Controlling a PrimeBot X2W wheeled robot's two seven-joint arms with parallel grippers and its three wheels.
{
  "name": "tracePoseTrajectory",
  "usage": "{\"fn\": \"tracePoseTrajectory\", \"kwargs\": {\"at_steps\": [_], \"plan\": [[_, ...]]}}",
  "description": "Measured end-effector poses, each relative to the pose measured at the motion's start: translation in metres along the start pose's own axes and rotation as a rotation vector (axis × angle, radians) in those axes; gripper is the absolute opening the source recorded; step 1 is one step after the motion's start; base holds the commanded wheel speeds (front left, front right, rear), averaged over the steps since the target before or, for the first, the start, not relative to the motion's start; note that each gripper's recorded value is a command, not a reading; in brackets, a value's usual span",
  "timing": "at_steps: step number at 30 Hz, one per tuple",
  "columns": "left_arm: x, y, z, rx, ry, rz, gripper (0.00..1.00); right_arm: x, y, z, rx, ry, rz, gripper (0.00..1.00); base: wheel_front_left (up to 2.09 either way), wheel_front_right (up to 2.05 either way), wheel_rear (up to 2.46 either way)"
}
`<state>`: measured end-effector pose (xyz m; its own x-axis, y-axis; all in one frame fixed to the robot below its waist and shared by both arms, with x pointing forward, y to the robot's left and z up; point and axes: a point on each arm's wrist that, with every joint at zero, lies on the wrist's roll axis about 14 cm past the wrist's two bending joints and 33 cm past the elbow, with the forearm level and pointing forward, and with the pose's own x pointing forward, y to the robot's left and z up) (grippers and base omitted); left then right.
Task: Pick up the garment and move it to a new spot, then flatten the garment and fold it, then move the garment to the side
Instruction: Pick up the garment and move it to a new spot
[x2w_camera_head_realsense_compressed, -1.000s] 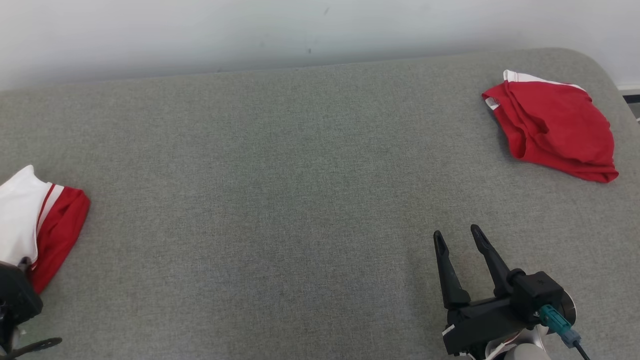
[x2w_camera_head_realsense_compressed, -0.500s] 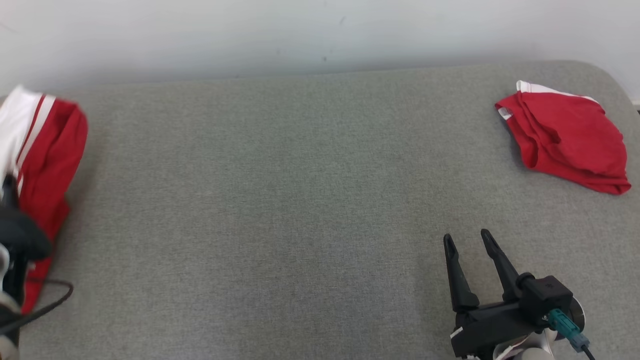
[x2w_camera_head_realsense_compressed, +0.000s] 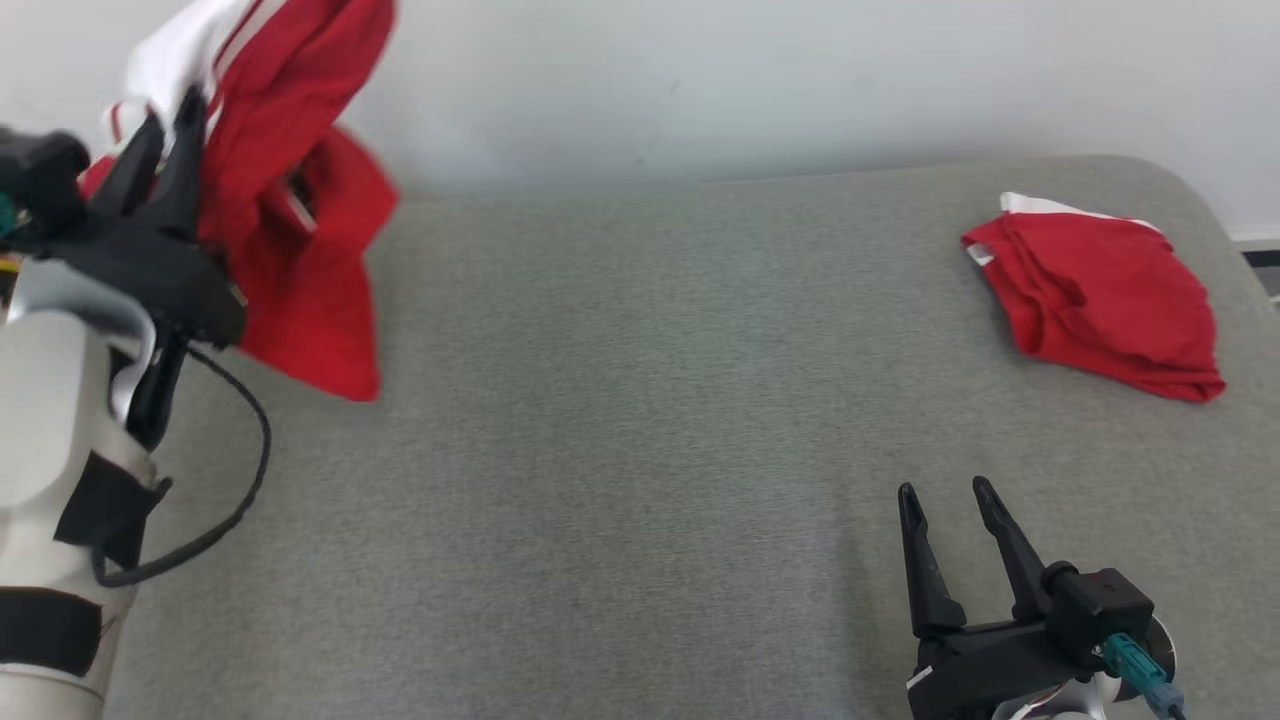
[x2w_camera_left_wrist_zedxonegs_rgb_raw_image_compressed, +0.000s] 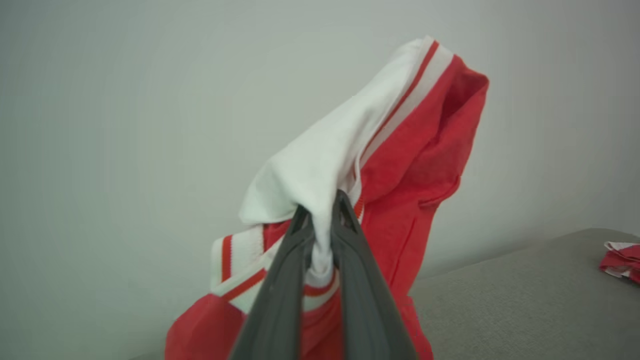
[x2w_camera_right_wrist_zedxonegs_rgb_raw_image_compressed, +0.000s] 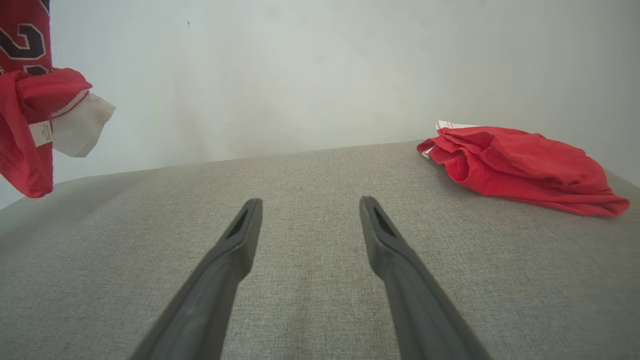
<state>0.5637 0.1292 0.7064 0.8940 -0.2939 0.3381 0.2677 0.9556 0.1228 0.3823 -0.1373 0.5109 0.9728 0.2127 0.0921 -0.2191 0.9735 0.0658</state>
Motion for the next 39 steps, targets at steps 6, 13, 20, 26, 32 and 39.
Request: {"fn": "tracePoseTrajectory", "kwargs": {"at_steps": [6,13,20,26,32,39], "plan": [[0.011,-0.070,0.041,-0.031,-0.097,-0.186,0.00,-0.014,-0.014,0.004,0.015,-0.010,-0.066,1.00,0.00,0.00,0.00],[-0.001,-0.176,0.068,-0.157,-0.161,-0.426,0.00,-0.036,-0.034,0.007,0.021,-0.014,-0.157,1.00,0.00,0.00,0.00],[-0.025,-0.240,0.061,-0.334,-0.139,-0.536,0.00,-0.049,-0.049,0.007,0.022,-0.009,-0.218,1.00,0.00,0.00,0.00],[-0.043,-0.254,0.012,-0.413,-0.018,-0.526,0.00,-0.047,-0.049,0.003,0.023,0.004,-0.217,1.00,0.00,0.00,0.00],[-0.062,-0.229,-0.064,-0.344,0.135,-0.427,0.00,-0.036,-0.042,0.001,0.024,0.007,-0.185,1.00,0.00,0.00,0.00],[-0.080,-0.184,-0.111,-0.252,0.216,-0.292,0.00,-0.029,-0.031,-0.007,0.032,0.028,-0.146,1.00,0.00,0.00,0.00]]}}
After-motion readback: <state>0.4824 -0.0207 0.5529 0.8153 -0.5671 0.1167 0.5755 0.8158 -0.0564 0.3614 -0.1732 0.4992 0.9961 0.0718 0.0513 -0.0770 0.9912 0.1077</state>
